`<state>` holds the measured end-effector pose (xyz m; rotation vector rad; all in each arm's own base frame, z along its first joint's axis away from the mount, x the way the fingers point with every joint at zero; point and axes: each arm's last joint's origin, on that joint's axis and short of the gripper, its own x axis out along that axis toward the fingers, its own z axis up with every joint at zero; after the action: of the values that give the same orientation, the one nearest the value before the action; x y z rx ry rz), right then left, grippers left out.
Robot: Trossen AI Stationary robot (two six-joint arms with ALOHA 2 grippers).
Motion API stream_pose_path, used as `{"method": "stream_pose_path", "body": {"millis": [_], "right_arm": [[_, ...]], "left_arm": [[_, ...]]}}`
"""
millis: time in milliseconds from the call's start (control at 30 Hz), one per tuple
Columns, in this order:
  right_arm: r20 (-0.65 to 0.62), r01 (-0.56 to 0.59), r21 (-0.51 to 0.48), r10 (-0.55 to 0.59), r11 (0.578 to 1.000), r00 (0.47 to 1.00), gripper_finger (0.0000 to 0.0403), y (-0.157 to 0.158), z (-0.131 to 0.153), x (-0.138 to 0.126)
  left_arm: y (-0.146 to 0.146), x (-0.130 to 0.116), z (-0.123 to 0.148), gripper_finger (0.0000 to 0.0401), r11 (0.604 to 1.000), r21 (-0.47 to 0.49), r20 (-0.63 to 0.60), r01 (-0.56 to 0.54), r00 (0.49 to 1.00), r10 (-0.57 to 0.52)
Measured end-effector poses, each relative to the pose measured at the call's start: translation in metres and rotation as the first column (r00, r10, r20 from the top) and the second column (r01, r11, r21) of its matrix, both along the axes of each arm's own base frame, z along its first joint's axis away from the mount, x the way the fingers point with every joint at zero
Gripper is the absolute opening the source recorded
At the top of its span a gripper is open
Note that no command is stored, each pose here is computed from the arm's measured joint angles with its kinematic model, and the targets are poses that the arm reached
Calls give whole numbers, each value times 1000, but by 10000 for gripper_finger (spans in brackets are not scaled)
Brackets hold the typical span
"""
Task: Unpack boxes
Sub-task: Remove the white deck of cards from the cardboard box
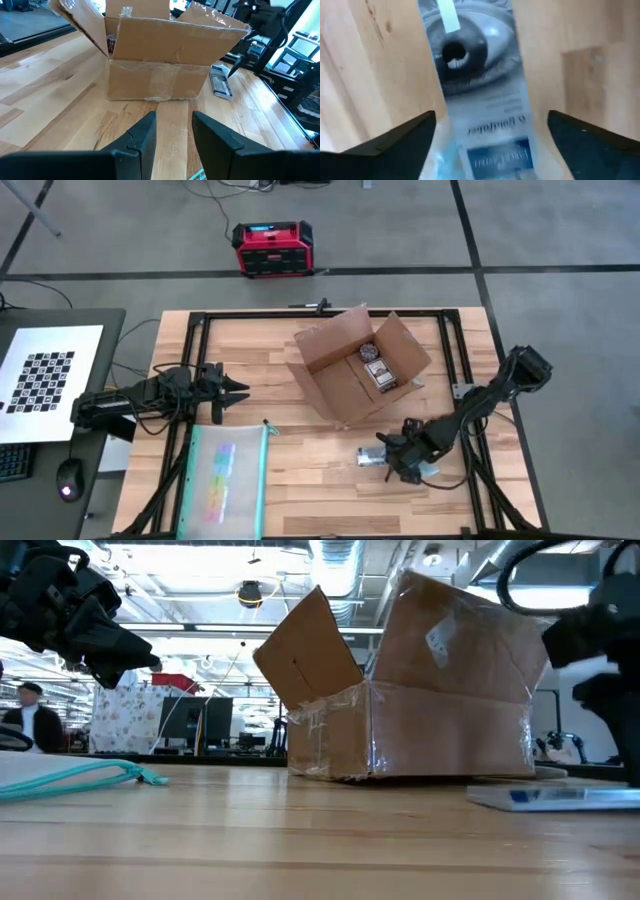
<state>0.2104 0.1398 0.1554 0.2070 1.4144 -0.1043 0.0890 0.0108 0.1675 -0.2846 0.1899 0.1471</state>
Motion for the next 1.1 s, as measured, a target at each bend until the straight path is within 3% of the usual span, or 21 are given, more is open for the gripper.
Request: {"method": "stream_pose_path", "body": {"millis": [167,400,567,667,800,933,1000,1100], "right_arm": [[8,6,31,-6,1000,1000,390,0,47,1],[183,106,33,-111,994,977,379,-20,149,10],[401,248,-13,-222,969,889,379,-58,218,19],[516,328,-80,-242,941,822,379,-84,244,25],[548,445,-129,-311,886,777,379,-125,245,35],[438,511,-155,-405,845,803,380,-172,224,52],[381,504,-186,-411,843,828,379,-195,211,63],[274,414,-219,-352,883,895,379,-220,185,83]], "left_arm": [[0,0,0,109,1000,0,-1,0,1000,0],[0,0,0,109,1000,0,0,-1,1000,1],[1,0,2,109,1000,7,20,-24,1000,24],[1,0,2,109,1000,7,25,-24,999,24],[1,1,4,109,1000,7,39,-24,999,24],[1,1,4,109,999,12,43,-35,998,34],[1,1,4,109,999,13,44,-38,998,38],[1,1,4,109,999,13,43,-39,998,39]]}}
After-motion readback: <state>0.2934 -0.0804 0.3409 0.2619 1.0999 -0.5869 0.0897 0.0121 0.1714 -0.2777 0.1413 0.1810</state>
